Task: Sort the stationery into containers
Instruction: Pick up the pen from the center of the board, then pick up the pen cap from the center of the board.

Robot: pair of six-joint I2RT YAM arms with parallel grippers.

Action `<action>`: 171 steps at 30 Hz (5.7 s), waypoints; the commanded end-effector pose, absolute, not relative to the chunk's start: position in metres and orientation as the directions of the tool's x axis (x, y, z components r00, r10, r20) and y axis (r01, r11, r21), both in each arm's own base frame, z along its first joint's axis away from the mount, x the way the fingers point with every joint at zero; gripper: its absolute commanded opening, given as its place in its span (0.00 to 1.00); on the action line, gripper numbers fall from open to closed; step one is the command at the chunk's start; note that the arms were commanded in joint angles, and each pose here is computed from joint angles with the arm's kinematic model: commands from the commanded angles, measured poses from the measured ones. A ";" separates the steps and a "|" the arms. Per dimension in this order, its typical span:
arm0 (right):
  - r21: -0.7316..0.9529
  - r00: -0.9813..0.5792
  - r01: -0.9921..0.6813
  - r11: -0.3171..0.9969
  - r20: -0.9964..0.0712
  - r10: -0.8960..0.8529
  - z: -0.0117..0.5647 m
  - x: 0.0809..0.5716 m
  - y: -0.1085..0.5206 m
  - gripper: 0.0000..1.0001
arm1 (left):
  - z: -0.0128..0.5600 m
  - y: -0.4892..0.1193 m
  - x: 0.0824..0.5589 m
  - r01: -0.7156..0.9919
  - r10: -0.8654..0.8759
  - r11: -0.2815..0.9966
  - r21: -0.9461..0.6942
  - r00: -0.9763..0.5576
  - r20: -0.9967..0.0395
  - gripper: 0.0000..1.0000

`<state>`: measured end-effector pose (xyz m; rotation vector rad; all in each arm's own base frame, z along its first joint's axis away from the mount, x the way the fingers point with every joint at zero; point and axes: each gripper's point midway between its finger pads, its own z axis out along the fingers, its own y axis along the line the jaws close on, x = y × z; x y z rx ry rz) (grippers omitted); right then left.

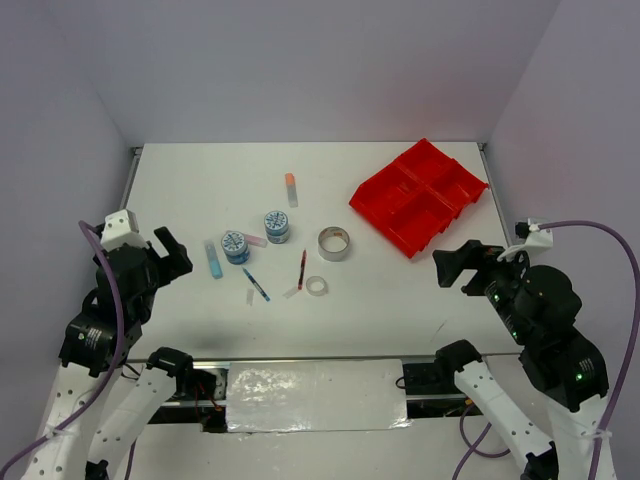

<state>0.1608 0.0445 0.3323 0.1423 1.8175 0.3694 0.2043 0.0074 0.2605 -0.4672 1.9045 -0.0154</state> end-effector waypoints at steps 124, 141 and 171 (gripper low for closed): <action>0.236 -0.630 -0.358 0.903 -0.775 -0.047 0.246 0.200 0.249 0.00 | 0.113 -0.128 0.216 -0.131 -0.230 0.969 -0.208 -0.781 -0.581 0.96; 0.273 -0.664 -0.403 0.873 -0.744 -0.074 0.219 0.165 0.222 0.00 | 0.045 -0.136 0.240 -0.091 -0.063 0.995 0.036 -0.876 -0.479 0.79; 0.313 -0.645 -0.479 0.820 -0.759 -0.087 0.224 0.153 0.232 0.00 | -0.012 -0.125 0.213 -0.092 -0.084 0.996 0.012 -0.949 -0.305 0.07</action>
